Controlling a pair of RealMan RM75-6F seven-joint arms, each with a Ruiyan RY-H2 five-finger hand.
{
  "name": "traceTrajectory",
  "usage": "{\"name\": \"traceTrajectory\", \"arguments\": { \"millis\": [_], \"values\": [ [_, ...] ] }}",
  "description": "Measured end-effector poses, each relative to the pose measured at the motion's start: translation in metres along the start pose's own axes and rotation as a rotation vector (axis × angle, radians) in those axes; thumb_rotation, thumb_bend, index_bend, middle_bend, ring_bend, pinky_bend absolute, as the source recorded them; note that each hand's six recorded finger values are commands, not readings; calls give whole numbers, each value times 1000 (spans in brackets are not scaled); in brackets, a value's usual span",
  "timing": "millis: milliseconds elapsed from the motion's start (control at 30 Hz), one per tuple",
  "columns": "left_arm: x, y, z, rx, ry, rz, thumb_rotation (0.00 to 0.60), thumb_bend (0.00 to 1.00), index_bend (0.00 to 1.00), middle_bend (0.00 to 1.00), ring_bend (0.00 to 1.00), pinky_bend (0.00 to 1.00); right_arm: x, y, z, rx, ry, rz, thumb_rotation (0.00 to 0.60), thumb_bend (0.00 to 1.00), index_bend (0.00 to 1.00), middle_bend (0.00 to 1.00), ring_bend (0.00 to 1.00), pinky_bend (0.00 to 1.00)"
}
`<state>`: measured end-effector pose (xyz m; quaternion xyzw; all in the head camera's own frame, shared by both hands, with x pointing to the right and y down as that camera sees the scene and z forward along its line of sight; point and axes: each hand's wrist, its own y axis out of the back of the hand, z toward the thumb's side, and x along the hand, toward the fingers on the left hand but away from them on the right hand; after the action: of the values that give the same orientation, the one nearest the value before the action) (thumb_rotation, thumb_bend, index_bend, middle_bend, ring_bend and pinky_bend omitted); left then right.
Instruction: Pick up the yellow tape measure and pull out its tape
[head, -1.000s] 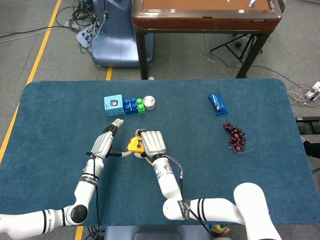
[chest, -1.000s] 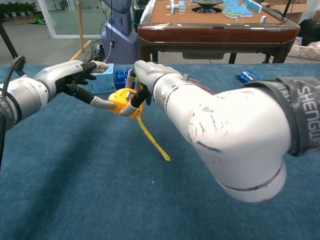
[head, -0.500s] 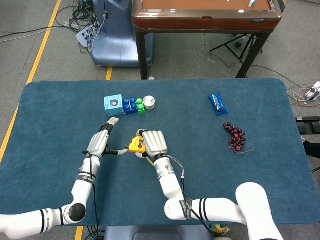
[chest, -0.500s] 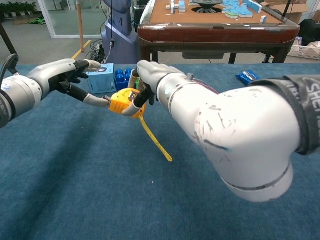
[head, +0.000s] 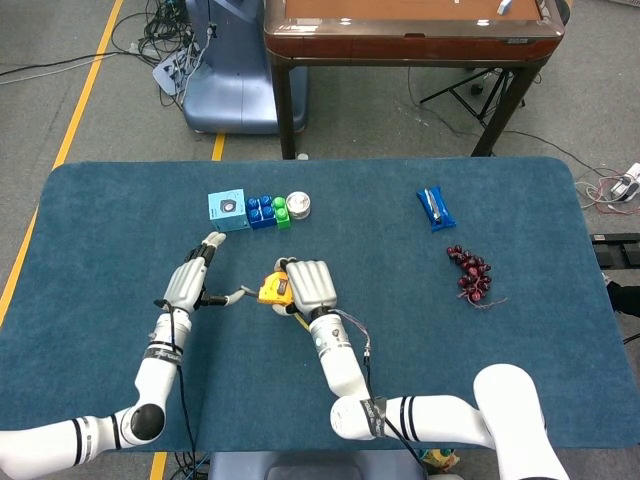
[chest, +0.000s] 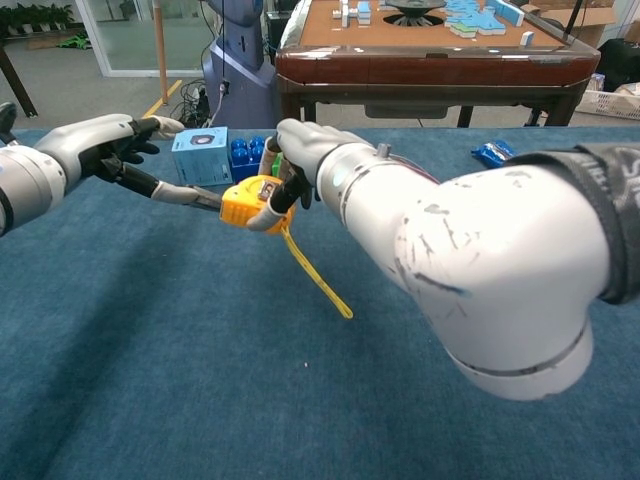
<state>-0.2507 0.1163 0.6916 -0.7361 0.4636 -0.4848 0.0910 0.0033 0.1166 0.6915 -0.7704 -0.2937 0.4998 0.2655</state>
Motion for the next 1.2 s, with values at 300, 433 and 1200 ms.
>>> {"name": "traceTrajectory", "arguments": {
  "millis": [300, 433, 1200],
  "values": [
    [1, 1, -1, 3, 2, -2, 600, 297, 240, 0, 0, 0, 0, 0, -3, 4, -8, 1, 600, 648, 644, 632, 569, 393],
    [1, 2, -3, 7, 5, -1, 600, 324, 302, 0, 0, 0, -1, 0, -4, 4, -12, 3, 600, 648, 645, 632, 570, 393],
    [-2, 1, -5, 15, 8, -48, 600, 400, 554, 0, 0, 0, -5, 6, -10, -4, -32, -7, 600, 648, 646, 634, 574, 393]
  ]
}}
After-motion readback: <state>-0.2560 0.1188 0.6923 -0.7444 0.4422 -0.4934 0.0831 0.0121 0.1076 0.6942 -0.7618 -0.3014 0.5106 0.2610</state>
